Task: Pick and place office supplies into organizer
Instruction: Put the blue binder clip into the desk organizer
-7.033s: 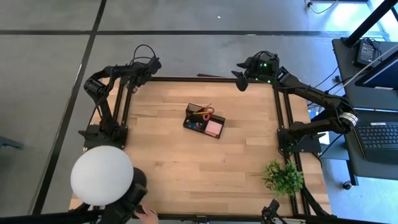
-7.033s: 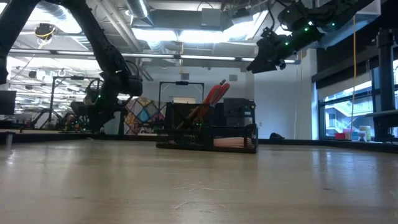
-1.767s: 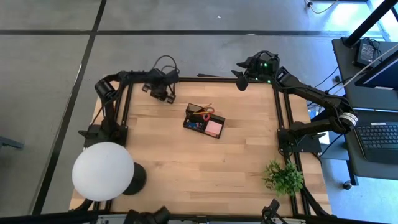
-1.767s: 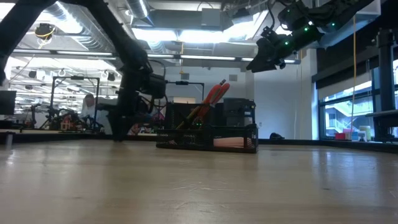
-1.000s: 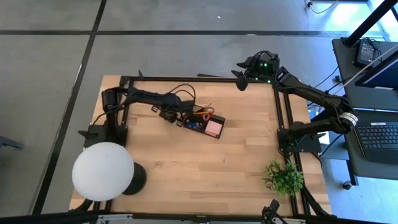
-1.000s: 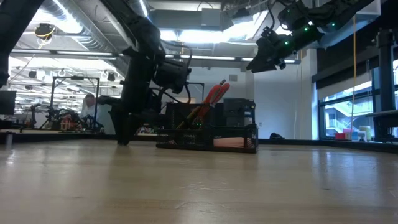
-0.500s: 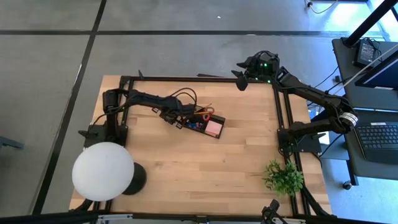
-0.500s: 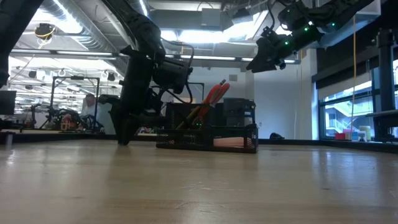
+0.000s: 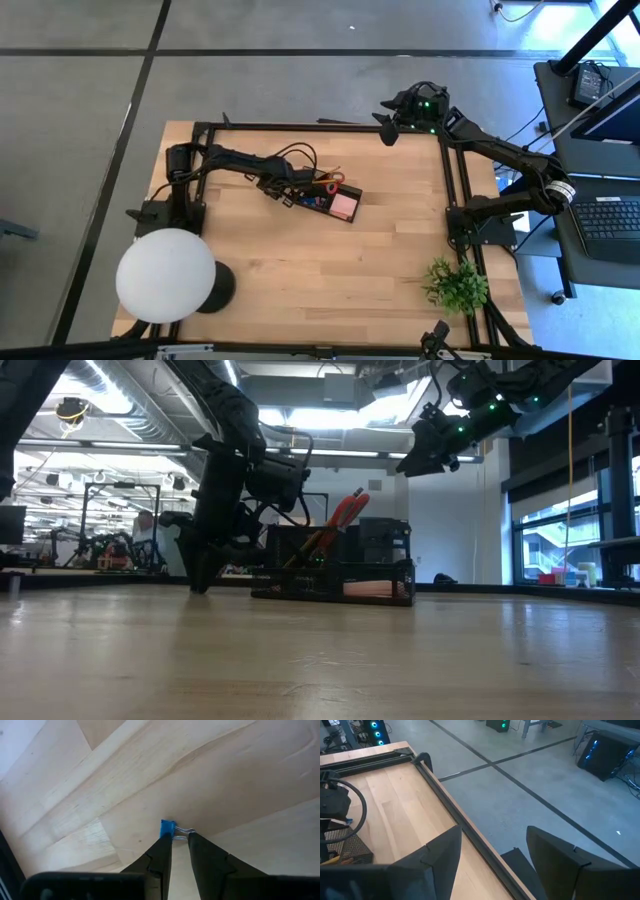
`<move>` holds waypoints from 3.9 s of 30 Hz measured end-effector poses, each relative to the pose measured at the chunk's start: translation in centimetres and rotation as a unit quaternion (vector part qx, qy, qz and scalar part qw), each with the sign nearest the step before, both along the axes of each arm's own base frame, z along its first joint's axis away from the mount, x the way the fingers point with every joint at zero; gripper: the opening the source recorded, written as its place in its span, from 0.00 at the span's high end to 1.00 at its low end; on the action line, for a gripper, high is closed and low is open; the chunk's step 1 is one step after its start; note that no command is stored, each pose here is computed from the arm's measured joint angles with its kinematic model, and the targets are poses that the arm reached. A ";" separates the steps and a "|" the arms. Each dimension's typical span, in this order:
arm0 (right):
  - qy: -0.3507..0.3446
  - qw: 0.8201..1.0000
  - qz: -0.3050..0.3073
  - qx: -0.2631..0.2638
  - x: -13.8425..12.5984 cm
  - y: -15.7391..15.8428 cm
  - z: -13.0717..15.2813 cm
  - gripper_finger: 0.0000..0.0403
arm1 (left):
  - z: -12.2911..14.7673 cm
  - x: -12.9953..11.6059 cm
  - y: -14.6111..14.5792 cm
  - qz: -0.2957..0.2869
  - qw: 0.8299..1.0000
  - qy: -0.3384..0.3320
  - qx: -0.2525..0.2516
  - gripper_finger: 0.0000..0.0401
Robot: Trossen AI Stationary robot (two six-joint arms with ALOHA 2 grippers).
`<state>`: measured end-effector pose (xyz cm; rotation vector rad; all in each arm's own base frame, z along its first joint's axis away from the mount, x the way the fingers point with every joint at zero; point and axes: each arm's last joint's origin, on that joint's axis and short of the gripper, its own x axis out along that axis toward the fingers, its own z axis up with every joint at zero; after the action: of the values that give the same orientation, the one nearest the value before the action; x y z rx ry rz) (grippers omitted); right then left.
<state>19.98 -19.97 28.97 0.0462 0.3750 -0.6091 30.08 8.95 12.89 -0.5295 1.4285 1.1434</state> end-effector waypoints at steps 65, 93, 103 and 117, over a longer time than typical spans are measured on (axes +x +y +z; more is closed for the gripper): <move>0.014 0.999 -0.004 0.031 -0.1 0.2 -0.5 0.43 | 0.1 0.0 0.0 -0.017 1.000 0.008 0.017 0.84; 0.012 0.999 -0.005 0.034 -0.1 0.2 -0.5 0.43 | 0.1 0.0 0.1 -0.021 1.000 0.009 0.014 0.84; 0.007 0.999 -0.010 0.043 -0.1 0.2 -0.6 0.43 | 0.6 -0.2 0.0 -0.015 1.000 0.005 0.007 0.79; 0.011 0.999 -0.008 0.041 -0.1 0.2 -0.6 0.43 | 4.9 -1.6 -0.2 -0.010 0.999 -0.038 0.009 0.66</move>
<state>19.85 -19.74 28.38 0.1219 0.4208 -0.6101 28.49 8.71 17.74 -0.5402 1.3546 1.1084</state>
